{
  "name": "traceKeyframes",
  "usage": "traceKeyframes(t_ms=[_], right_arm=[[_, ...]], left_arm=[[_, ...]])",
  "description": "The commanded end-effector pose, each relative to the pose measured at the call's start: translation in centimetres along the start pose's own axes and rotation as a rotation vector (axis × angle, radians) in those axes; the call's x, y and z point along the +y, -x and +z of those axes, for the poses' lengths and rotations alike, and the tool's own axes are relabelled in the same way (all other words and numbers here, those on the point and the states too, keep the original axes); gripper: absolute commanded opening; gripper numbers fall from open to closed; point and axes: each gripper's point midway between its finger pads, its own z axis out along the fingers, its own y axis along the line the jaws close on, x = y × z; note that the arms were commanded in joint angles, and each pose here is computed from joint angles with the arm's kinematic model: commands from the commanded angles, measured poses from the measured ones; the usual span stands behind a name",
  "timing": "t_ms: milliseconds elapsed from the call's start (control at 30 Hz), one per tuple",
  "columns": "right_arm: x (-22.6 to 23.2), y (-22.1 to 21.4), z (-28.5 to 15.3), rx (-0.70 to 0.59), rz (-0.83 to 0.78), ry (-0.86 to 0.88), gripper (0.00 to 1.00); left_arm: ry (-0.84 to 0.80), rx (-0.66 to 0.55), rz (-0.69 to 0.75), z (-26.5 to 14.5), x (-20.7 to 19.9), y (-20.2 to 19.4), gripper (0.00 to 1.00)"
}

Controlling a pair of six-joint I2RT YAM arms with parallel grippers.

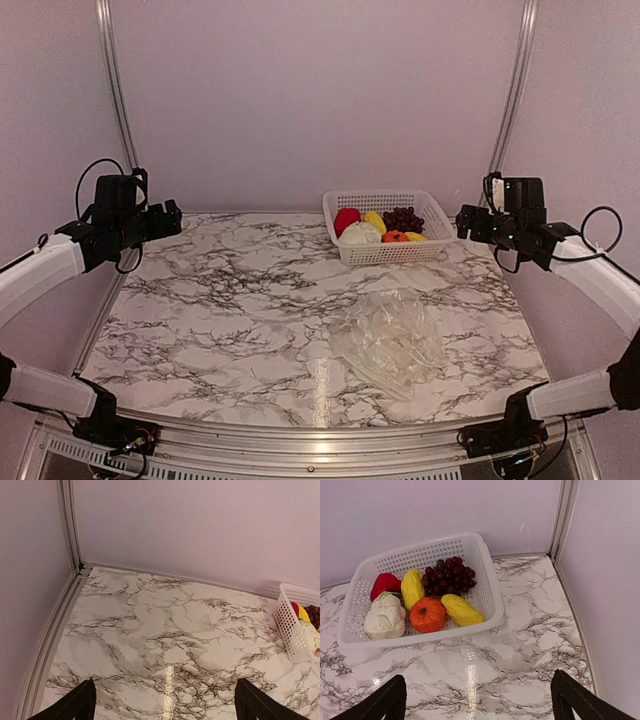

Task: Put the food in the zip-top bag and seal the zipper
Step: Move the bin to the center of the board.

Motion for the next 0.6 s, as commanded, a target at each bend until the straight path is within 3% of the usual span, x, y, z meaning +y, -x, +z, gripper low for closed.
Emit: traceKeyframes(t_ms=[0,133,333,567], right_arm=[[1.2,0.0,-0.6,-0.030,0.008,0.112,0.97],[4.1,0.0,-0.8,-0.036,-0.009,0.287,0.85],[6.9,-0.3,-0.2,0.032,-0.096,0.331,0.64],[10.5,-1.2,1.9,0.083,-0.141,0.382,0.58]], left_arm=[[-0.055,-0.012,0.002,-0.2,-2.3,0.9,0.99],[-0.139,0.028,0.059,-0.5,-5.4,-0.3,0.99],[-0.125,0.114,0.063,-1.5,-7.4,-2.8,0.99],[-0.309,0.192,-0.009,-3.2,-9.9,-5.9,0.99]])
